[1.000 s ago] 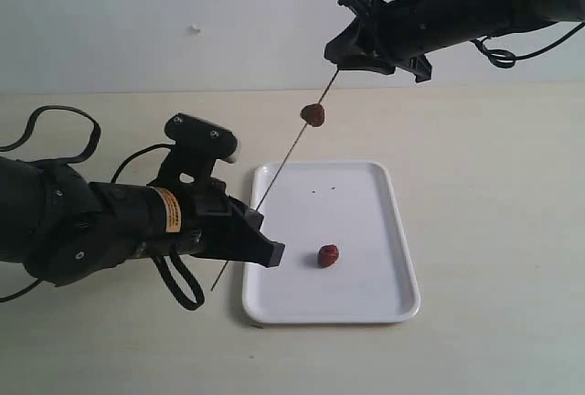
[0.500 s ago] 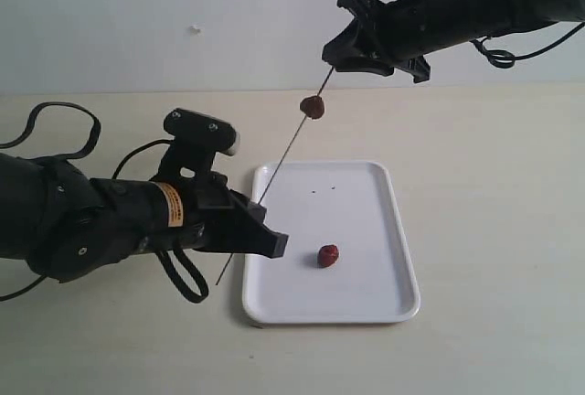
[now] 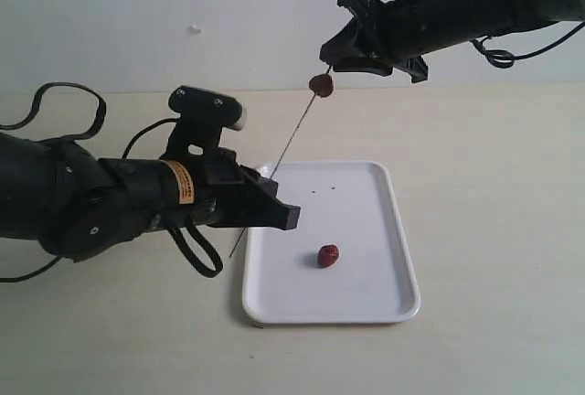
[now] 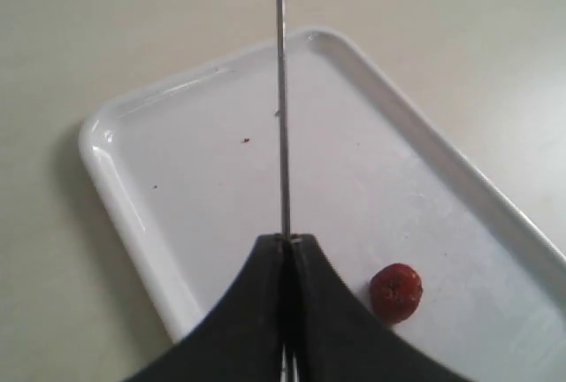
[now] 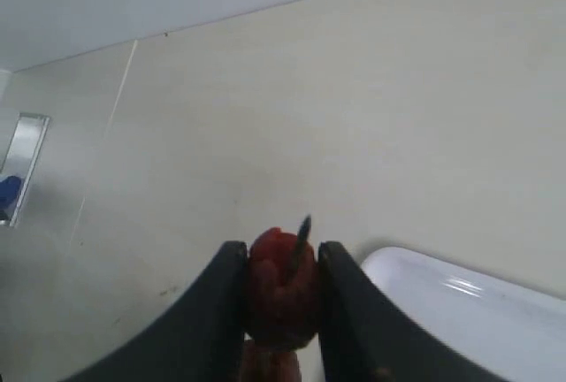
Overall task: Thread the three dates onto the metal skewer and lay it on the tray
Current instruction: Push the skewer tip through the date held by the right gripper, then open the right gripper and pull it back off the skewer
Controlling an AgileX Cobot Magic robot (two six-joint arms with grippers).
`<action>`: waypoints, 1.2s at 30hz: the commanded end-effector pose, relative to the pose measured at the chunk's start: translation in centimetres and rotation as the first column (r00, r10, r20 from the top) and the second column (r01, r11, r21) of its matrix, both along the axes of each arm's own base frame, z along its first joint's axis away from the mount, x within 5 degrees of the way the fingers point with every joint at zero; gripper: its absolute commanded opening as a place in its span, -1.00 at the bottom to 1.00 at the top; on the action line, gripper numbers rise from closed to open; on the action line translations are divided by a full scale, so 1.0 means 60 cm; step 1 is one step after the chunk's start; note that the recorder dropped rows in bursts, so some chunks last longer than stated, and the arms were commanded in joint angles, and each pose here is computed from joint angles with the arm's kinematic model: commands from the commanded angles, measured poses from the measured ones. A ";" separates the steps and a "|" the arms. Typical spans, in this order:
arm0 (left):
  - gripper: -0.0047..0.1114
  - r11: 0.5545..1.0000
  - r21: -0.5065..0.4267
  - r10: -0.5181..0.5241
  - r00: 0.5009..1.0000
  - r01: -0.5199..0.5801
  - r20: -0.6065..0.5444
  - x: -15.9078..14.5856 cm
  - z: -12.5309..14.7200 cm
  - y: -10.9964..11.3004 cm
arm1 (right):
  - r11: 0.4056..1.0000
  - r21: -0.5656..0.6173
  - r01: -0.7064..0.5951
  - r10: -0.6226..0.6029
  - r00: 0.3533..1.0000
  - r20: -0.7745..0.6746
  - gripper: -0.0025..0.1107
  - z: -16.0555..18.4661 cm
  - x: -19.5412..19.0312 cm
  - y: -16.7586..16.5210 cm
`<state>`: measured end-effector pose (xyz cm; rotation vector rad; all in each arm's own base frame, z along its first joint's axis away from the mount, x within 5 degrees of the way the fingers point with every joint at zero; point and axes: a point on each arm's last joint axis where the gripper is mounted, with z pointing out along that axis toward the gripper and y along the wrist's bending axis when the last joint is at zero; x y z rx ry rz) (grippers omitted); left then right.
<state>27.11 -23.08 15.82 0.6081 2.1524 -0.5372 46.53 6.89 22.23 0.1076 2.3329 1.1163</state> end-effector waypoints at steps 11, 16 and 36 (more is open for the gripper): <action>-0.92 0.991 -0.134 -0.002 0.993 0.018 0.121 0.023 0.050 -0.027 | 0.998 0.003 -0.063 0.063 0.998 0.006 -0.48 0.006 -0.008 0.004; -0.92 0.988 -0.151 0.001 0.990 0.020 0.141 0.034 0.061 -0.036 | 0.996 0.013 -0.089 0.089 0.996 -0.005 -0.48 0.006 -0.012 0.007; -0.92 0.999 0.000 0.033 0.996 -0.034 0.078 0.066 0.028 -0.005 | 0.997 -0.013 -0.073 0.073 0.997 0.035 0.19 0.009 -0.008 -0.002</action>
